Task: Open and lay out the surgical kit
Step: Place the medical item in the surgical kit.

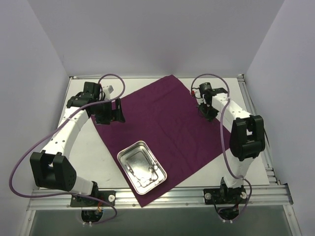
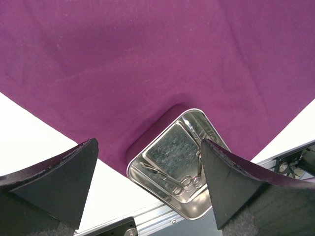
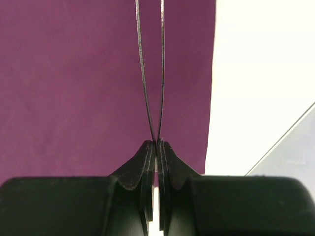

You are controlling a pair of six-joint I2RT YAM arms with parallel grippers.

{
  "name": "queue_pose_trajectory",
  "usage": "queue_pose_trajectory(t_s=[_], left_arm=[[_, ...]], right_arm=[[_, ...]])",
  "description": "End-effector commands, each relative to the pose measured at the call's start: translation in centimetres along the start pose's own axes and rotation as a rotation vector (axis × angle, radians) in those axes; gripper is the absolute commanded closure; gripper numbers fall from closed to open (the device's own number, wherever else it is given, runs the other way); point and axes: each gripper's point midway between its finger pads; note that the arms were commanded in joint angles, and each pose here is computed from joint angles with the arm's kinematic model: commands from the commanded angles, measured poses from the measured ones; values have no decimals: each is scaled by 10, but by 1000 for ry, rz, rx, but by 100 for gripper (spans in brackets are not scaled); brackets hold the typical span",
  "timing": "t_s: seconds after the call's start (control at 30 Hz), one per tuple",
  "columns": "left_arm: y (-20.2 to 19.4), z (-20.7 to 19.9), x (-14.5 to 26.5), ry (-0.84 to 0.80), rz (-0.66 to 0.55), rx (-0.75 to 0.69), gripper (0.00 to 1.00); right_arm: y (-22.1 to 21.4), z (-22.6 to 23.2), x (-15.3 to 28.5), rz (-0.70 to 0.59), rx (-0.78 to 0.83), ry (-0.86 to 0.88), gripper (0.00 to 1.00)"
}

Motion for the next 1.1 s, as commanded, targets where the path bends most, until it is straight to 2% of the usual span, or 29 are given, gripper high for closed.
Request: queue_pose_trajectory(t_s=[0.0, 0.17, 0.3, 1.07], left_arm=[[12, -2, -3, -32, -35, -10, 6], [13, -1, -4, -35, -39, -5, 6], [12, 0, -3, -34, -39, -8, 6], [13, 5, -1, -29, -44, 10, 6]], right_arm=[[-30, -8, 15, 41, -23, 8, 100], [-74, -9, 3, 135, -20, 34, 100], [-91, -14, -6, 155, -19, 35, 100], [-91, -12, -41, 175, 26, 42, 100]])
Point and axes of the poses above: each gripper's point midway between its finger pads, its own x axis back along the fingers, its own z axis along the line the jaws close on, y = z × x
